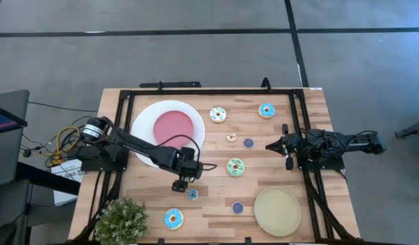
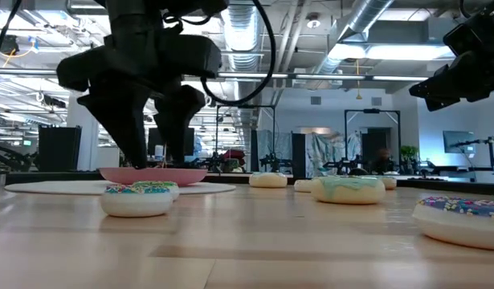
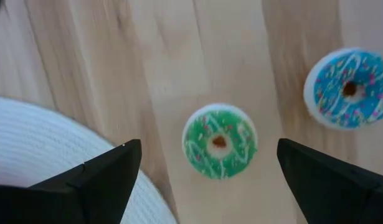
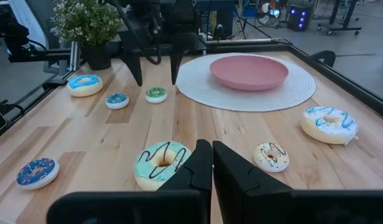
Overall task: Pick & Place donuts
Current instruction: Put the small green donut on the pink plate
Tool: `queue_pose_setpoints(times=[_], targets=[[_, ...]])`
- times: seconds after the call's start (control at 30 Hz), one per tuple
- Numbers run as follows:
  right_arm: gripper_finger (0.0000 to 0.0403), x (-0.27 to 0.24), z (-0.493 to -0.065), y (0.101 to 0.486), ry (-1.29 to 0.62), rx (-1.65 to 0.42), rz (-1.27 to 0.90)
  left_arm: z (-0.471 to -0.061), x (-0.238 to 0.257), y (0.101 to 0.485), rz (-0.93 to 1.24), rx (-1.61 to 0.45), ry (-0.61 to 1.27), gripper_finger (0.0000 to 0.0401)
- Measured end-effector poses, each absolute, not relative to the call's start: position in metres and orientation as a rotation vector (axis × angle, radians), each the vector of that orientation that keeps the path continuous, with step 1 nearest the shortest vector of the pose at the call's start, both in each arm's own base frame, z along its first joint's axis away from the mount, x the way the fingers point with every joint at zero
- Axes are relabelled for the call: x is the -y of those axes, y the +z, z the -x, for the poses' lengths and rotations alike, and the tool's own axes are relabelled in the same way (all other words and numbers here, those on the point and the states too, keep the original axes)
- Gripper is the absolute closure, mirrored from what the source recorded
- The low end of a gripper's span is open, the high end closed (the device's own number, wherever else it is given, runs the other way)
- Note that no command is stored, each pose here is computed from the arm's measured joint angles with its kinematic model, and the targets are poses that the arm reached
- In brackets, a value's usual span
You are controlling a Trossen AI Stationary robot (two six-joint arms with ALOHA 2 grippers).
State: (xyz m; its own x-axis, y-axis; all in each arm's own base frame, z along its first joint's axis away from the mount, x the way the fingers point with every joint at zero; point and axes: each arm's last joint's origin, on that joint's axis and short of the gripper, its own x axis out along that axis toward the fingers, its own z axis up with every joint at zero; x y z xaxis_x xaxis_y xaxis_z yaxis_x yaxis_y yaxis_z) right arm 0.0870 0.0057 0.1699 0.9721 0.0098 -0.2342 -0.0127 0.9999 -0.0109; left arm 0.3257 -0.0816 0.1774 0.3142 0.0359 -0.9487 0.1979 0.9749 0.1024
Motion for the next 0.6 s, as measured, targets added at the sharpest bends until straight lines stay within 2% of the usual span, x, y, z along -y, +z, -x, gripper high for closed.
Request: queue_pose_setpoints(times=[0.27, 0.43, 0.6], targets=[[0.0397, -0.006, -0.087, 0.170, 0.012, -0.236, 0.012, -0.330, 0.091, 0.157, -0.231, -1.292, -0.172, 0.0033], [0.0397, -0.006, -0.087, 0.170, 0.011, -0.236, 0.012, -0.332, 0.092, 0.143, -0.212, -1.338, -0.141, 0.0034], [0.0397, -0.006, -0.087, 0.170, 0.011, -0.236, 0.012, -0.332, 0.092, 0.143, -0.204, -1.340, -0.133, 0.0062]])
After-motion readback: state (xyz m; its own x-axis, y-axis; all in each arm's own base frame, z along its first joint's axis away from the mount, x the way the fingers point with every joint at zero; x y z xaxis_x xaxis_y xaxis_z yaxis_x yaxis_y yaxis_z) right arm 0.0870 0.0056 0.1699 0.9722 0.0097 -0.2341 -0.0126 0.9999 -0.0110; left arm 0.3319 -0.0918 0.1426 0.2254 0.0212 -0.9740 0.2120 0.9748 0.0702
